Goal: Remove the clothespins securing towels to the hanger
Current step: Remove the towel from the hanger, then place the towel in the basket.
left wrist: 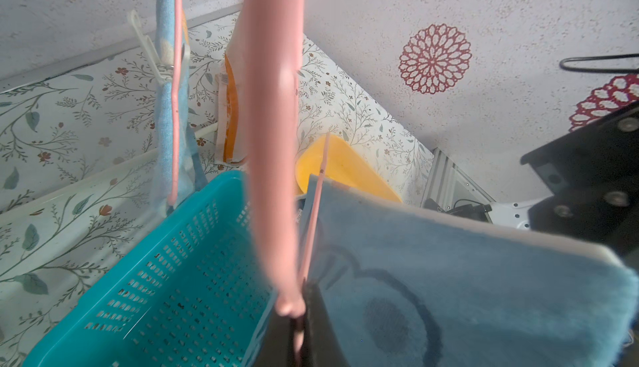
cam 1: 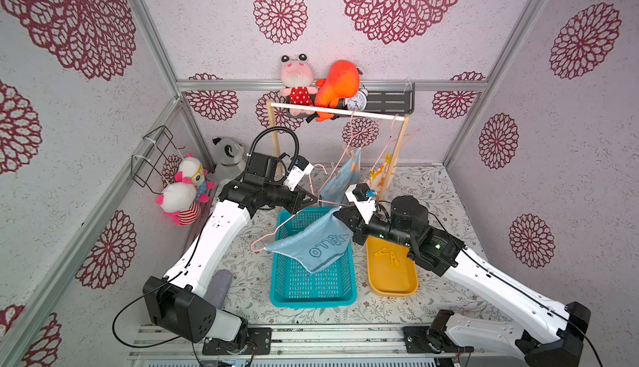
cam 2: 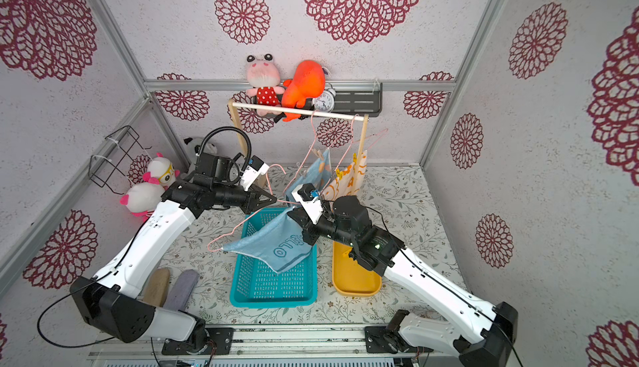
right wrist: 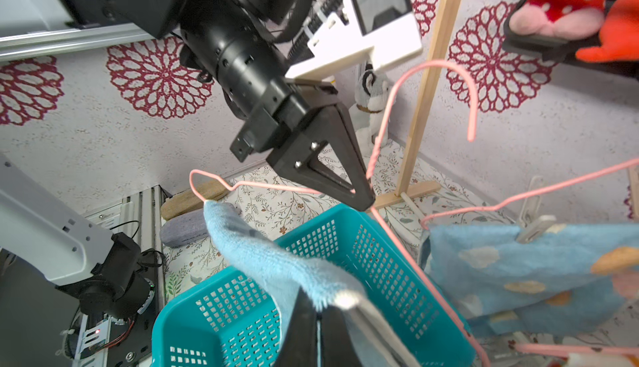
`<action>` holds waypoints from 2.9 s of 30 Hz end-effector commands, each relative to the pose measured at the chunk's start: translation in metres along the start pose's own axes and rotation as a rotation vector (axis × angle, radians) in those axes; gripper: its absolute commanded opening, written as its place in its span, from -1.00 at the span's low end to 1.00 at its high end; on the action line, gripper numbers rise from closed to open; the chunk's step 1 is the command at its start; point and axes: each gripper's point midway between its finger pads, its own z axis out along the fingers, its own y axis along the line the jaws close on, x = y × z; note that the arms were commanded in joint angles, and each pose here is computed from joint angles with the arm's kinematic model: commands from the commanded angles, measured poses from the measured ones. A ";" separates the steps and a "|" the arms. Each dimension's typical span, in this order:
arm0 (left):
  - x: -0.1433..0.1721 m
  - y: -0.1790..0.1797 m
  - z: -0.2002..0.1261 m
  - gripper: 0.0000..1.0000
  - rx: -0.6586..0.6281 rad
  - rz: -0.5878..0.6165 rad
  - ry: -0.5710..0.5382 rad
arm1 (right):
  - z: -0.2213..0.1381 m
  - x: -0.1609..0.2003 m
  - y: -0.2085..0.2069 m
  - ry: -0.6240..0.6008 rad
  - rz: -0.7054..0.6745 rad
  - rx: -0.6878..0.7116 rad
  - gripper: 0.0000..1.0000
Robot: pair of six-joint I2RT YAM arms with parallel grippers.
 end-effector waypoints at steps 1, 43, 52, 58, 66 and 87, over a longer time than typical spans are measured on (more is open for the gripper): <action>0.000 0.004 0.003 -1.00 -0.004 0.000 -0.004 | -0.005 -0.028 0.009 -0.034 -0.066 -0.026 -1.00; 0.014 0.028 0.013 -1.00 -0.129 0.000 0.045 | -0.064 -0.127 0.053 -0.116 -0.132 -0.159 -1.00; 0.011 0.030 0.009 -1.00 -0.154 0.005 0.027 | -0.044 -0.062 0.044 -0.030 -0.042 -0.131 -1.00; 0.008 0.028 0.007 -1.00 -0.155 0.008 0.017 | -0.014 -0.004 0.038 0.042 0.044 -0.129 -1.00; 0.007 0.024 0.002 -1.00 -0.159 0.023 0.001 | 0.026 0.080 0.024 0.185 0.149 -0.081 -1.00; 0.004 0.022 -0.003 -1.00 -0.168 0.031 -0.010 | 0.082 0.239 -0.008 0.518 0.206 0.069 -1.00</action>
